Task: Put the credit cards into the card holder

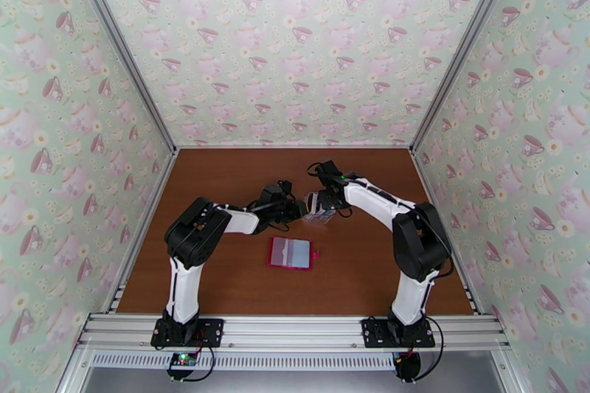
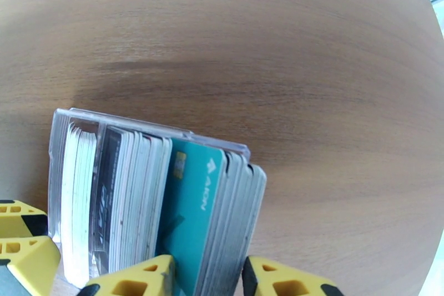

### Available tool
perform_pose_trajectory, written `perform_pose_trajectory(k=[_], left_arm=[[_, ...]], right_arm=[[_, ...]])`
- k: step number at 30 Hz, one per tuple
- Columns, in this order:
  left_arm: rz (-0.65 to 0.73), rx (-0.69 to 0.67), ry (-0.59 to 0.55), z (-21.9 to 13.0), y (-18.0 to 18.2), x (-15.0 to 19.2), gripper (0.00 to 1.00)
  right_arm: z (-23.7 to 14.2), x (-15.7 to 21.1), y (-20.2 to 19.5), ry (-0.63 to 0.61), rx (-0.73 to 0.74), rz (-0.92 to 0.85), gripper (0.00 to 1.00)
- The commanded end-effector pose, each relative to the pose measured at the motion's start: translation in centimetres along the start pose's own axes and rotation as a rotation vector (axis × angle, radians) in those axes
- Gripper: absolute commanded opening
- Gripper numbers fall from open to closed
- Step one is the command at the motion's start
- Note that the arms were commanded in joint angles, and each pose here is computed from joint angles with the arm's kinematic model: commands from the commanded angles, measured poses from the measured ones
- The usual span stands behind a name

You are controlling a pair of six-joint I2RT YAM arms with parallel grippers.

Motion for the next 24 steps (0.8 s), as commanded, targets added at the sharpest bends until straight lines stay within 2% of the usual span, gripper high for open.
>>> perform_pose_trajectory(k=[1,7,24], left_arm=[[-0.076,-0.132,0.059,0.23,3.23,1.7,0.34],[-0.078,-0.133,0.06,0.19,3.2,1.74,0.34],[-0.082,-0.139,0.054,-0.05,3.43,1.56,0.35]], right_arm=[[-0.03,0.04,-0.44,0.039,0.111,-0.029,0.43],[-0.13,-0.2,-0.25,0.056,0.157,-0.067,0.42],[-0.19,-0.32,0.02,0.051,0.099,-0.06,0.18]])
Point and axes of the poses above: each hand's point on the last joint's axis, 136 mm out from that joint toward the fingers, its own z axis out along the fingers, its own y axis along the line the jaws close on, x = y × z, the point moved 10 cm from there along -z, back along the fingers, and after that the axes turned 13 degrees about -z, right-handed, at the moved point
